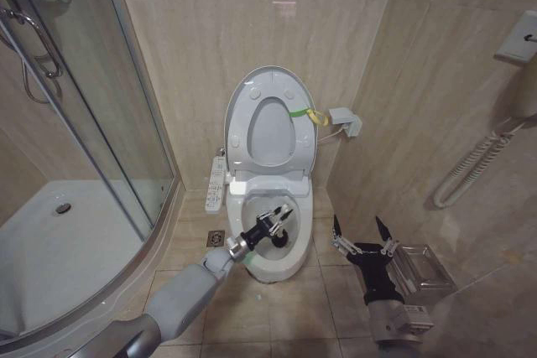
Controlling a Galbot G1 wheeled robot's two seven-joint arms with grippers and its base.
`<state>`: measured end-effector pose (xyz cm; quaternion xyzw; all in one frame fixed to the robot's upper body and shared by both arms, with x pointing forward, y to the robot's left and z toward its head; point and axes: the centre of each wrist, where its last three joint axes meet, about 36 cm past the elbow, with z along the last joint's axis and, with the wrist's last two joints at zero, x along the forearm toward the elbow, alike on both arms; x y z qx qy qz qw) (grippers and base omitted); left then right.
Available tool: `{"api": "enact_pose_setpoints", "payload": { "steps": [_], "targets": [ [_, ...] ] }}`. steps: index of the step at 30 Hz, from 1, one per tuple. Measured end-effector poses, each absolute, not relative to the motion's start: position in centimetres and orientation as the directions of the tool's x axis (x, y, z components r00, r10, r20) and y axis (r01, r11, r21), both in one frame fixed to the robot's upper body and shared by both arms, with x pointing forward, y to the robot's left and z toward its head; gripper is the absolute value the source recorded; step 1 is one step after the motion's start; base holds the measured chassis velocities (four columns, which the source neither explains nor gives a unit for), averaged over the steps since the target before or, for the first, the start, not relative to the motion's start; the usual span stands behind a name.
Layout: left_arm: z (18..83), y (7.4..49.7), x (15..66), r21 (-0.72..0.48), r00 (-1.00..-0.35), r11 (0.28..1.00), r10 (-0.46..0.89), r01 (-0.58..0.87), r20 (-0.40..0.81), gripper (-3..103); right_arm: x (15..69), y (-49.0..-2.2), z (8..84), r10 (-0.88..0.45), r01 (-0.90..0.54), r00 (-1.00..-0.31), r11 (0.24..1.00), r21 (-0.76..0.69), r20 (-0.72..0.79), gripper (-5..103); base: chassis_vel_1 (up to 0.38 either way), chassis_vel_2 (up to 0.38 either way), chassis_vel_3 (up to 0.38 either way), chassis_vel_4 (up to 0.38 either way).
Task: Open the toilet lid, clean the toilet bowl with a toilet brush, close the toilet lid, and flush.
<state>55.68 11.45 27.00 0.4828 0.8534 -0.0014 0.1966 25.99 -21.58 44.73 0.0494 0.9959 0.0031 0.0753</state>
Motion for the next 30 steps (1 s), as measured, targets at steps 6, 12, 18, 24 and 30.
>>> {"api": "enact_pose_setpoints", "payload": {
  "steps": [6, 12, 18, 24, 30],
  "targets": [
    [25.4, 11.9, 55.5, 0.182, -0.477, 0.542, 0.825, 0.821, -0.304, 22, 26.0, -21.6, 44.7, 0.099, 0.098, -0.984, 0.995, 0.014, -0.15, 100, 0.0, 0.0, 0.0, 0.0],
    [23.7, 14.7, 56.6, 0.201, -0.517, 0.564, 0.821, 0.801, -0.243, 22, 26.0, -21.6, 44.7, 0.099, 0.098, -0.984, 0.995, 0.014, -0.15, 100, 0.0, 0.0, 0.0, 0.0],
    [26.0, 12.7, 56.7, 0.197, -0.486, 0.558, 0.814, 0.806, -0.317, 22, 26.0, -21.6, 44.7, 0.099, 0.098, -0.984, 0.995, 0.014, -0.15, 100, 0.0, 0.0, 0.0, 0.0],
    [25.6, 12.2, 56.9, 0.187, -0.496, 0.563, 0.811, 0.805, -0.308, 22, 26.0, -21.6, 44.7, 0.099, 0.098, -0.984, 0.995, 0.014, -0.15, 100, 0.0, 0.0, 0.0, 0.0],
    [23.7, 13.8, 57.4, 0.2, -0.522, 0.568, 0.819, 0.799, -0.239, 22, 26.0, -21.6, 44.7, 0.099, 0.098, -0.984, 0.995, 0.014, -0.15, 100, 0.0, 0.0, 0.0, 0.0]
  ]
}}
